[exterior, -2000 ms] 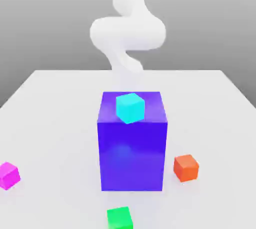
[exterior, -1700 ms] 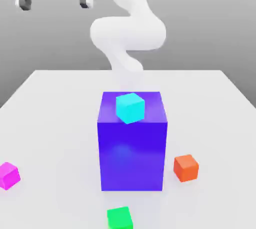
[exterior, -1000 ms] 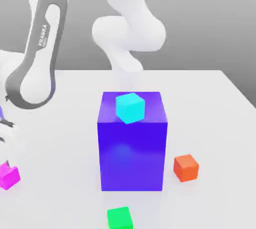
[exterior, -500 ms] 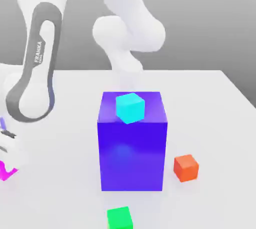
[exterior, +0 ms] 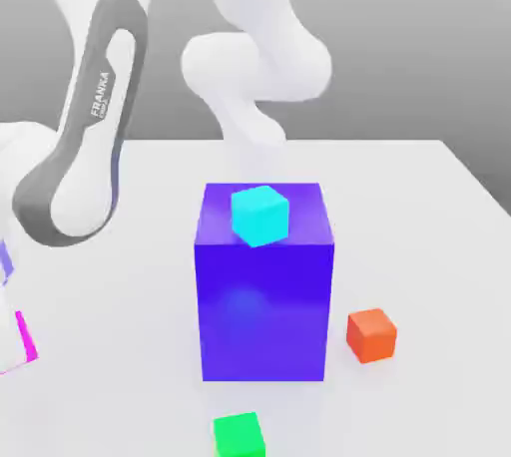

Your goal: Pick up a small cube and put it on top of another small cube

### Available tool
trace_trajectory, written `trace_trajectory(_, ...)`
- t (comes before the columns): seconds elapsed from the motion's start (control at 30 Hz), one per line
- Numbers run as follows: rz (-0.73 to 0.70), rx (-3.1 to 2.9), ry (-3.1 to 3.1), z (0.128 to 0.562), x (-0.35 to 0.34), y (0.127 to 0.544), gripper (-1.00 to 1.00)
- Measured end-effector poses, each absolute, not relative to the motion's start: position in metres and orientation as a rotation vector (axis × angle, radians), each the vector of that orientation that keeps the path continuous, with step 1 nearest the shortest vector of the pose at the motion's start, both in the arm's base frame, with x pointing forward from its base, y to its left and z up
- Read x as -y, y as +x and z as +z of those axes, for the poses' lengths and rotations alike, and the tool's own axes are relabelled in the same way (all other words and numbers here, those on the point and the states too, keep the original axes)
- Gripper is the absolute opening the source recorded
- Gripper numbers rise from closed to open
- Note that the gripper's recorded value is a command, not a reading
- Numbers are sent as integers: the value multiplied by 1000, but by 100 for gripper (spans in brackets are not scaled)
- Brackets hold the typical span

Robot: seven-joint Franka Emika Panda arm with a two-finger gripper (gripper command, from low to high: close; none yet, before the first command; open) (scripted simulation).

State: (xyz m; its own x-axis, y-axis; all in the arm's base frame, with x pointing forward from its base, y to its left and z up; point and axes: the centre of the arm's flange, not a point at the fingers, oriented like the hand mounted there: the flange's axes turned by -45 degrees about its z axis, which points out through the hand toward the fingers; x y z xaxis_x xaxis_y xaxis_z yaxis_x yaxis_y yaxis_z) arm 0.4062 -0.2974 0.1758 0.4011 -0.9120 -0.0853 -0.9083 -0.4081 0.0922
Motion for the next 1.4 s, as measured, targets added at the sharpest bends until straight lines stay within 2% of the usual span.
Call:
trace_trajectory(0.2, -249, 1965, 2345, 166, 261, 422, -100)
trace_trajectory(0.4, -243, 2194, 2068, 166, 223, 440, -100)
trace_trajectory(0.83, -80, 2610, 1516, 201, 120, 486, -100)
trace_trajectory(1.13, 3, 2868, 1238, 237, 28, 499, -100)
trace_trajectory(1.27, 5, 2887, 1242, 198, 18, 501, -100)
trace_trajectory(1.3, 4, 2888, 1240, 187, 18, 501, 100)
trace_trajectory(1.4, 4, 2888, 1240, 187, 18, 501, 100)
